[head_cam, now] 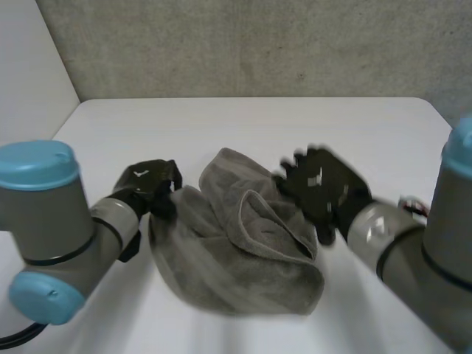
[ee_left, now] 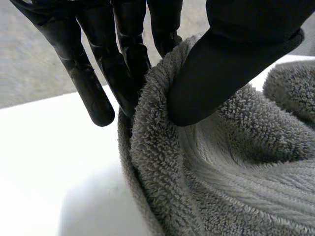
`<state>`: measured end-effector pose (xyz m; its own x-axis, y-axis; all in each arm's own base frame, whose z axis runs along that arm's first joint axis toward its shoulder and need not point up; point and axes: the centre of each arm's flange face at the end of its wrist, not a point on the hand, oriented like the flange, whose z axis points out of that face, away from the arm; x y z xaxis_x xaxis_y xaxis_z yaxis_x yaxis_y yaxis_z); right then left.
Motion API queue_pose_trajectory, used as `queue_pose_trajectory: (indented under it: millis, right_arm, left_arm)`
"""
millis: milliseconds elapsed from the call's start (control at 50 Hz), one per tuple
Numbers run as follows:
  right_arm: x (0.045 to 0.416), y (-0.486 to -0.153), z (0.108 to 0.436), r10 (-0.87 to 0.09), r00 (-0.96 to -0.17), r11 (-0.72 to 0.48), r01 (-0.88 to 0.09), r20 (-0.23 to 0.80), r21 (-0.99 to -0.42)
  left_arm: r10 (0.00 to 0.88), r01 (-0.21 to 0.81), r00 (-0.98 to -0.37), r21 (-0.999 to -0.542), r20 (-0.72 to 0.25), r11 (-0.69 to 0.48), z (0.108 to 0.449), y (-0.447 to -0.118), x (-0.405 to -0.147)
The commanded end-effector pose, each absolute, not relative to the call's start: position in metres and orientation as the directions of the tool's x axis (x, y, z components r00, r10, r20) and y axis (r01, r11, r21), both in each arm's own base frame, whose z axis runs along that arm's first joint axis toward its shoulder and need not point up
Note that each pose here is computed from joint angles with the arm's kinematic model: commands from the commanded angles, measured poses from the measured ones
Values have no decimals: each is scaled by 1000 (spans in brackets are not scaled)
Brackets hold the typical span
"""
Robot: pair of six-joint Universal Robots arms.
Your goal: Fold the towel.
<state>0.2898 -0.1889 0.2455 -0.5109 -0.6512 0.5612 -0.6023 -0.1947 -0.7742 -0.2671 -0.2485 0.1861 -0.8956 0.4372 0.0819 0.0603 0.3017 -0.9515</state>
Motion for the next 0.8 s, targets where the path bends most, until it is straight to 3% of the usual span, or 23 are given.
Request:
queue_pose_trajectory:
  millis: [20,60,80,140,320,420,460,560,640,680,700,740,760,780,800]
  right_arm:
    - [311,-237,270,-624,-633,-194,-442,458,-876]
    - [336,-261,271,-721,-584,-192,-349,373,-917]
    - [337,-261,270,-722,-583,-191,-349,372,-917]
    - [365,-273,244,-858,-450,-98,-329,247,-939]
    - [401,-291,198,-913,-389,7,-318,124,-948]
    - [415,-273,166,-957,-286,72,-354,34,-933]
    - [424,-249,148,-979,-201,103,-388,-25,-916]
    - [431,-231,144,-988,-150,102,-411,-44,-906]
    - [433,-239,160,-982,-190,52,-385,24,-921]
    - [434,-268,204,-922,-345,-69,-298,175,-952]
    - [434,-268,204,-922,-346,-70,-297,175,-952]
    - [411,-311,259,-787,-564,-157,-208,249,-966]
    - [411,-311,259,-787,-565,-157,-207,249,-966]
    - [396,-326,290,-716,-654,-194,-149,244,-970]
    - [395,-327,290,-715,-655,-194,-149,244,-970]
  left_arm:
    - [403,32,-912,-968,73,247,213,-233,-242]
    - [406,22,-911,-975,72,222,223,-223,-238]
    - [406,22,-911,-975,72,222,223,-223,-238]
    - [414,8,-907,-983,71,185,236,-208,-233]
    - [437,-35,-897,-996,67,80,266,-181,-227]
    - [448,-53,-892,-998,65,39,279,-170,-225]
    - [449,-57,-891,-998,64,30,282,-168,-224]
    - [448,-72,-892,-997,63,-3,292,-169,-223]
    - [439,-86,-896,-996,61,-36,301,-177,-224]
    - [435,-95,-898,-994,60,-59,309,-181,-224]
    - [428,-105,-902,-991,61,-82,316,-186,-224]
    - [423,-116,-904,-987,59,-109,325,-195,-225]
    - [415,-130,-908,-982,61,-140,333,-206,-227]
    - [415,-130,-908,-982,61,-140,333,-207,-227]
    - [415,-155,-907,-972,68,-178,343,-217,-231]
